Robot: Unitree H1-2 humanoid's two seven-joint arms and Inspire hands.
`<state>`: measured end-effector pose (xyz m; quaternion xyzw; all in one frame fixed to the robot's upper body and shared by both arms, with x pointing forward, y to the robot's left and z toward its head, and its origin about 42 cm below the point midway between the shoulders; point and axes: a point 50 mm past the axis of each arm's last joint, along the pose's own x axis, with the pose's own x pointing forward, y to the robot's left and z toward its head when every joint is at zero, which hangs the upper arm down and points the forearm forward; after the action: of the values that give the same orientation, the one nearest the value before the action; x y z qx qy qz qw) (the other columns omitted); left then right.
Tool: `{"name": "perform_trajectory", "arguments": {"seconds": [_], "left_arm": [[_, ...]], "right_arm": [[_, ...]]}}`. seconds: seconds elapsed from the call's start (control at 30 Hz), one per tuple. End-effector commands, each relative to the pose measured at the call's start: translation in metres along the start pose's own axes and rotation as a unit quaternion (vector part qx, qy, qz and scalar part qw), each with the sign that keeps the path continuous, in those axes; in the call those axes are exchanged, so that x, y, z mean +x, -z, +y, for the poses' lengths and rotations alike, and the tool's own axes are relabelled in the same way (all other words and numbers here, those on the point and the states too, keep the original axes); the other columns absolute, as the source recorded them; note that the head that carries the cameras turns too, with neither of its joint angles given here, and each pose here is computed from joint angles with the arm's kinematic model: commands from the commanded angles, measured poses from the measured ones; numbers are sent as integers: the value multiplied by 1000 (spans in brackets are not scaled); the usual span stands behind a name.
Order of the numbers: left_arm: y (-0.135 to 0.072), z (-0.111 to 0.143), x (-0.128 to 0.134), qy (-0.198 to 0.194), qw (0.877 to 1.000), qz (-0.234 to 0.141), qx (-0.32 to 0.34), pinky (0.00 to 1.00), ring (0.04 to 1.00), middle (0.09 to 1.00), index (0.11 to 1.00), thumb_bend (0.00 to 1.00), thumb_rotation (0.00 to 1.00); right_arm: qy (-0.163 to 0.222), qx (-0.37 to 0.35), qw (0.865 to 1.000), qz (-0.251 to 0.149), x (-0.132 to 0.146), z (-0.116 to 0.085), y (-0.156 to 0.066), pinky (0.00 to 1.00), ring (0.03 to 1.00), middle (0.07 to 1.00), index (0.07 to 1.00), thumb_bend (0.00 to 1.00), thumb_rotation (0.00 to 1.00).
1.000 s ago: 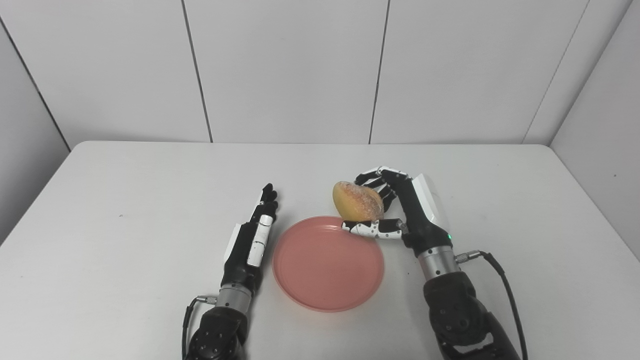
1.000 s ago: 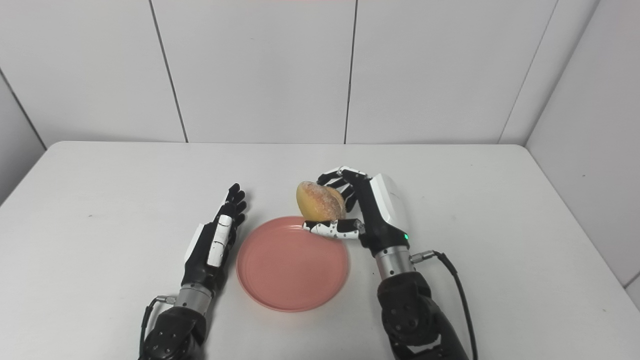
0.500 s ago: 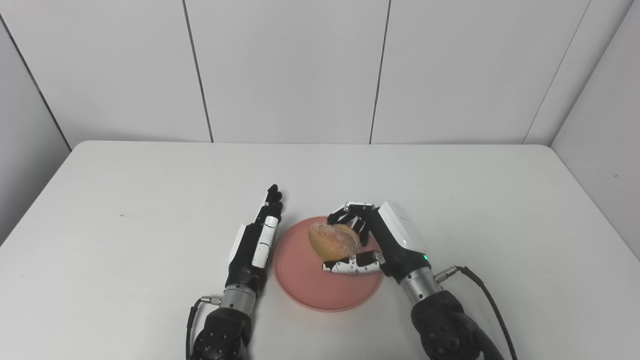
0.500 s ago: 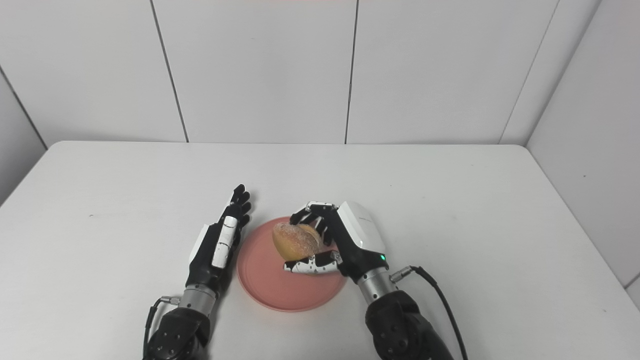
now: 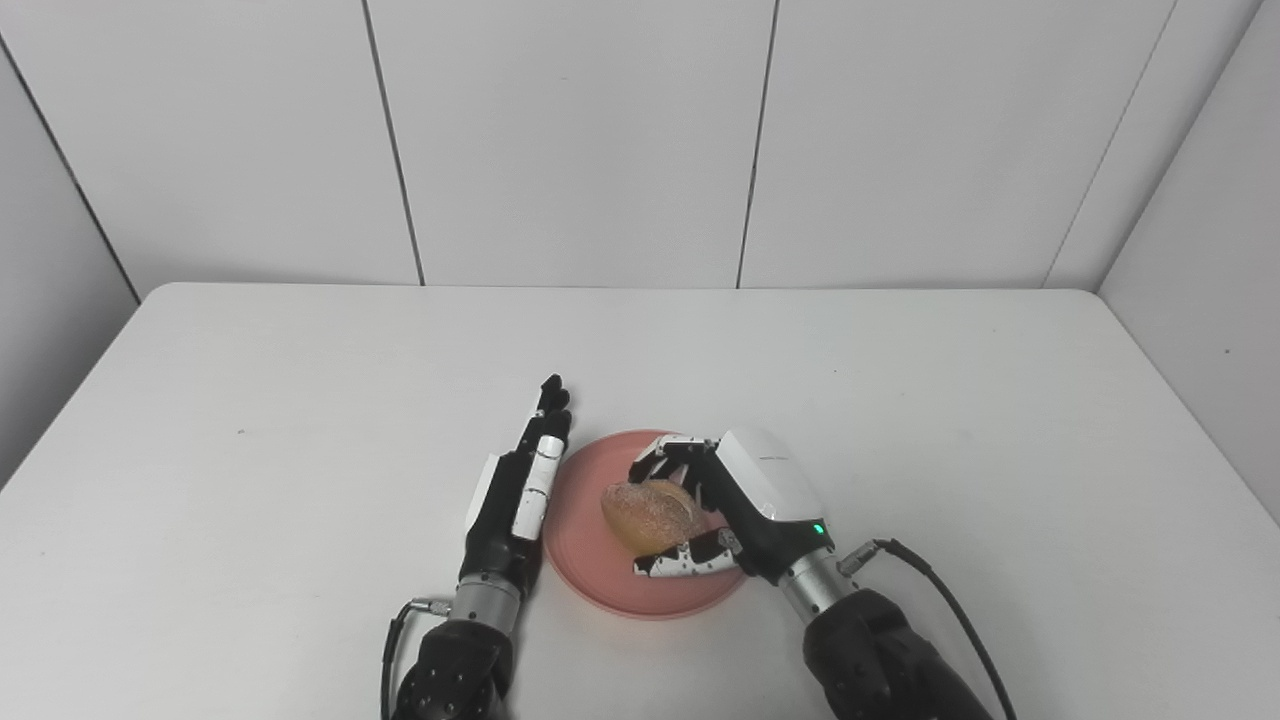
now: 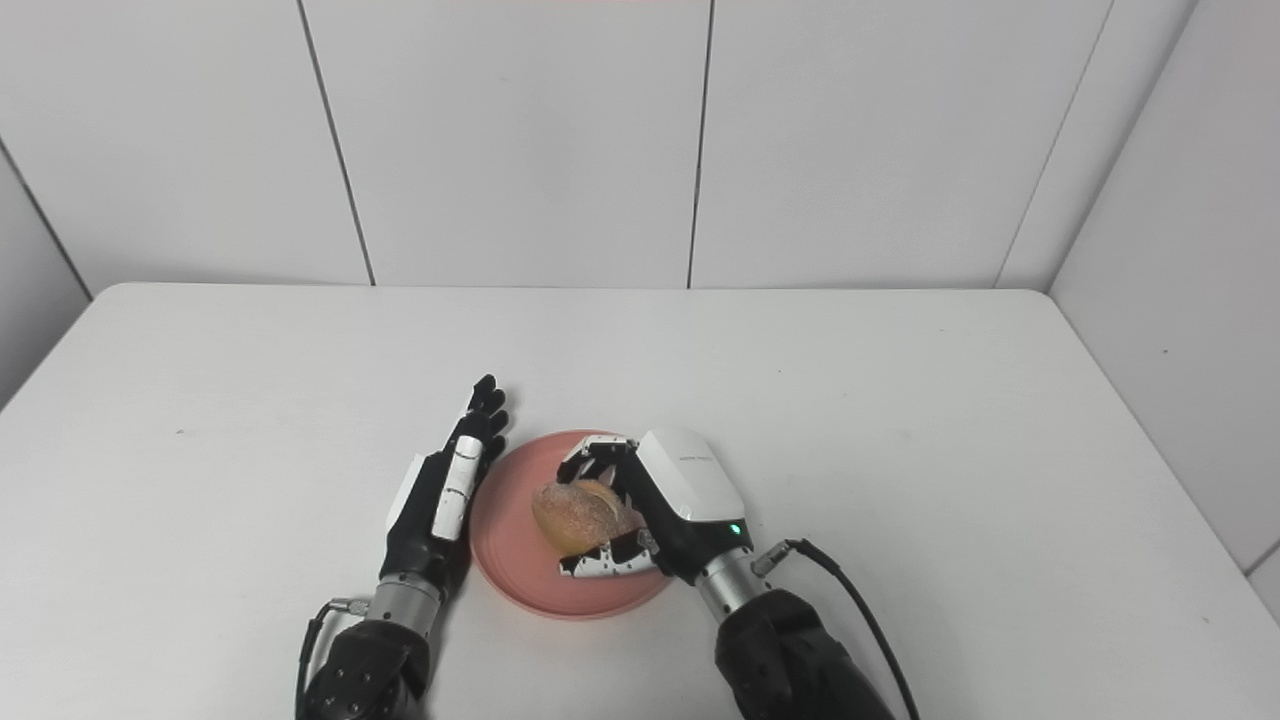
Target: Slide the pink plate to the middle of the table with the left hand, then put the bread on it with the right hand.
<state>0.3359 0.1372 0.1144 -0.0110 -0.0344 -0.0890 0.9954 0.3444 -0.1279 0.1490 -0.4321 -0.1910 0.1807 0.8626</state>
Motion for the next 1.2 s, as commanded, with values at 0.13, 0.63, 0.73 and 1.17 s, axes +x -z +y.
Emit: {"name": "perform_trajectory", "arguments": {"seconds": [0.13, 0.63, 0.73, 1.17], "left_arm": [[-2, -3, -3, -4, 1000, -3, 0, 1000, 1000, 1000, 1000, 747, 1000], [-3, 1, -2, -4, 1000, -12, -2, 1000, 1000, 1000, 1000, 746, 1000], [-3, 4, -1, -11, 1000, -13, 0, 1000, 1000, 1000, 1000, 754, 1000], [-8, 22, 7, -38, 999, -3, 10, 1000, 1000, 1000, 1000, 771, 1000]], "right_arm": [[4, -63, 997, -32, 6, -5, -4, 504, 623, 693, 767, 600, 398], [14, -57, 998, -35, -2, -12, -3, 979, 1000, 1000, 999, 712, 971], [27, -50, 998, -32, -4, -15, -4, 982, 1000, 1000, 1000, 712, 969], [130, 115, 985, -6, -23, -32, 0, 951, 1000, 1000, 1000, 634, 994]]}}
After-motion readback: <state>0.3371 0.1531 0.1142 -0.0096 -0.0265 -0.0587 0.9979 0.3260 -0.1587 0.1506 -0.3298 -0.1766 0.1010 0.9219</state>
